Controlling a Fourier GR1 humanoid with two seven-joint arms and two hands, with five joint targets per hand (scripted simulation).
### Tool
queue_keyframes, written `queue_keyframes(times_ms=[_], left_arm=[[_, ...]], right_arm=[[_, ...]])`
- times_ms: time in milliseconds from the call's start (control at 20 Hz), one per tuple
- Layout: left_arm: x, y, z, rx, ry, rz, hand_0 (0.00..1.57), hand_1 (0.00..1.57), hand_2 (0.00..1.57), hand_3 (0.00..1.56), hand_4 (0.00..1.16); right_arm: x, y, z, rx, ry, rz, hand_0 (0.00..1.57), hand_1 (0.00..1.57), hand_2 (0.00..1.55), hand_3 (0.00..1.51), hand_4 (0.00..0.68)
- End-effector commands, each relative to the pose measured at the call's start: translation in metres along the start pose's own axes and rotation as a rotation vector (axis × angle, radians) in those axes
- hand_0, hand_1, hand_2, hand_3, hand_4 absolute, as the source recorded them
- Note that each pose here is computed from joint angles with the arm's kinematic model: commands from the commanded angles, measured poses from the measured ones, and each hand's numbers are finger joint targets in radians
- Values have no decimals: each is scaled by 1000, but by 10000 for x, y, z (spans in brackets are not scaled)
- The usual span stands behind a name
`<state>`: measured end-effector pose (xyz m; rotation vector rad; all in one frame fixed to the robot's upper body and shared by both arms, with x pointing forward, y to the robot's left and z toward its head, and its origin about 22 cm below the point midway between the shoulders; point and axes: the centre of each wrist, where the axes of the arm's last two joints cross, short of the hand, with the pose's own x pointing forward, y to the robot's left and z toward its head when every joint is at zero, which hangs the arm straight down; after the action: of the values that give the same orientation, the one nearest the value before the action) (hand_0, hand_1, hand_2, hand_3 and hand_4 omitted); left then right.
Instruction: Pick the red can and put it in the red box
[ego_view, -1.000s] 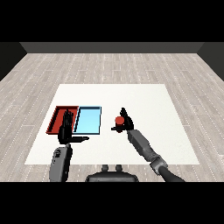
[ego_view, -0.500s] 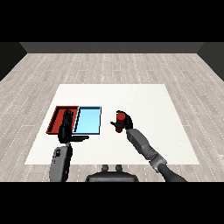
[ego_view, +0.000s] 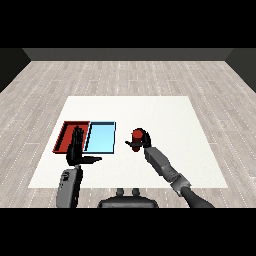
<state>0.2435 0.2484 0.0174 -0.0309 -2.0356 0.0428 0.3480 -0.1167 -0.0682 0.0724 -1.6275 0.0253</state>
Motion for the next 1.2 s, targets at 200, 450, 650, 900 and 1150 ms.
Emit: queue_keyframes(times_ms=[200, 450, 650, 900, 1150], left_arm=[[-18, -75, 74, -50, -9, 24, 0, 0, 0, 0, 0], [153, -248, 67, -79, 8, 31, 0, 0, 0, 0, 0], [82, -330, -77, -117, 45, 49, 0, 0, 0, 0, 0], [-80, -665, -76, -145, 92, 50, 0, 0, 0, 0, 0], [-35, -793, -92, -156, 131, 49, 0, 0, 0, 0, 0]], right_arm=[[350, -60, -198, 23, -126, 68, 1427, 1427, 1432, 1368, 625], [513, 88, -28, 29, -196, 61, 1436, 1436, 1428, 1376, 622], [811, -20, -29, 50, -261, 41, 1464, 1464, 1439, 1388, 659], [983, 99, 143, 44, -283, 17, 1445, 1445, 1432, 1387, 651], [1094, 525, 392, 26, -276, -5, 1445, 1445, 1432, 1387, 651]])
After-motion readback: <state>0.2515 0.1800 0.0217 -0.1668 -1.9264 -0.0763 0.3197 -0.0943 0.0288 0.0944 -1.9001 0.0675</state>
